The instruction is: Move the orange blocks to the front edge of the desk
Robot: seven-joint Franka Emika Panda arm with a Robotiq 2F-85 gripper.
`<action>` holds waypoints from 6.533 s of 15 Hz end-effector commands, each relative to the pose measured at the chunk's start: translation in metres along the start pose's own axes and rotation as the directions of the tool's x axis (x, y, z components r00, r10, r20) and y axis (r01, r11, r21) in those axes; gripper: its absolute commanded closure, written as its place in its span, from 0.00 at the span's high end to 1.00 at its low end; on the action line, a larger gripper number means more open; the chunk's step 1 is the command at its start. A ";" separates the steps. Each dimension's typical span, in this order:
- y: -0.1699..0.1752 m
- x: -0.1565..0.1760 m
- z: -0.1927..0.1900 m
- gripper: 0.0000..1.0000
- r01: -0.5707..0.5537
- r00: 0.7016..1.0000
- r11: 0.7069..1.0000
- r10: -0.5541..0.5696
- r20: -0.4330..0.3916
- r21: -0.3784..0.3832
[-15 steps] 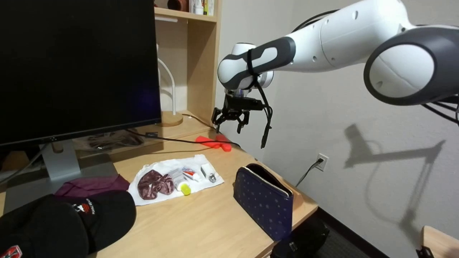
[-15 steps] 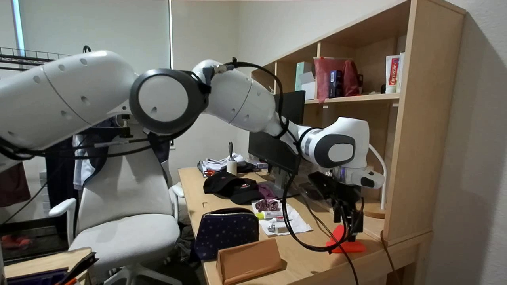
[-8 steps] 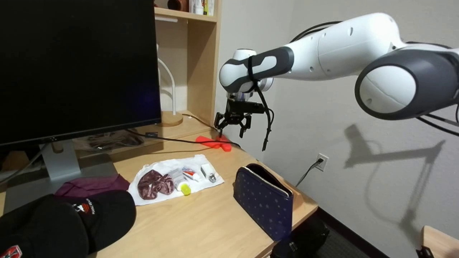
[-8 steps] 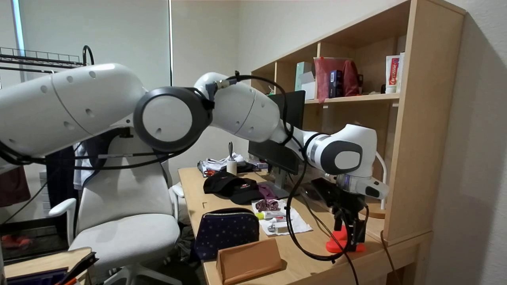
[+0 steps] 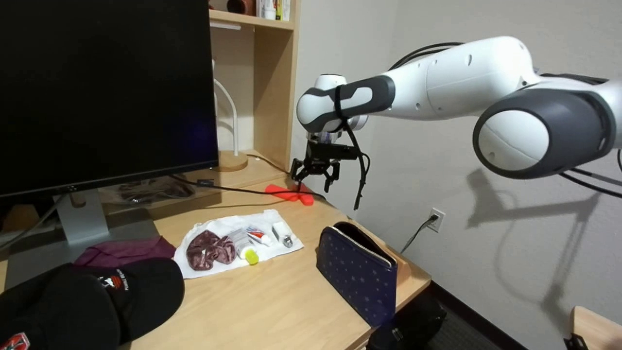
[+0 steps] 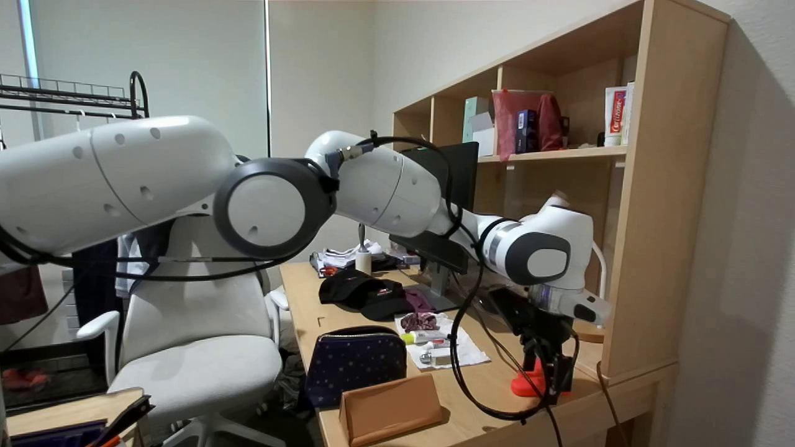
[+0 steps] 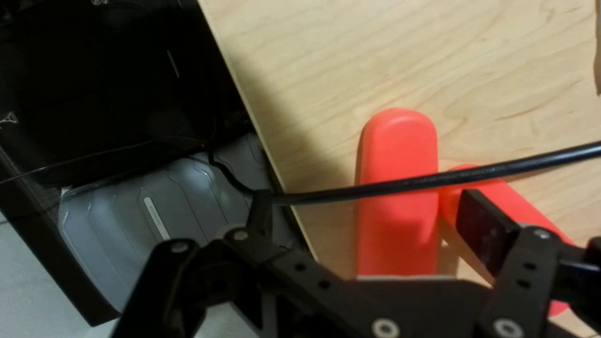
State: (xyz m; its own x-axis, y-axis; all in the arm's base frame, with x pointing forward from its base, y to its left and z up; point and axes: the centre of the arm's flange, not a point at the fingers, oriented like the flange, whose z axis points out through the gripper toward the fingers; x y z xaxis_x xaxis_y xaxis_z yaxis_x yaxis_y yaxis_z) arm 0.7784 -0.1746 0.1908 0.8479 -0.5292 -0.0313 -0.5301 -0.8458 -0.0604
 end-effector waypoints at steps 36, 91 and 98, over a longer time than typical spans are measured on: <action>-0.013 0.014 0.018 0.48 0.198 0.973 0.978 -0.188 0.134 -0.067; -0.042 -0.056 -0.257 0.39 0.360 0.932 0.931 -0.361 -0.007 -0.059; -0.041 -0.060 -0.256 0.39 0.355 0.935 0.933 -0.356 0.002 -0.058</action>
State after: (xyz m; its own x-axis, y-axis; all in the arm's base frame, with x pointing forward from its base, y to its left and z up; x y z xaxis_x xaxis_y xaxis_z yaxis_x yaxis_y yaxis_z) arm 0.7477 -0.1259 0.4509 0.9811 -0.1935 -0.0096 -0.1936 -0.9810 -0.0098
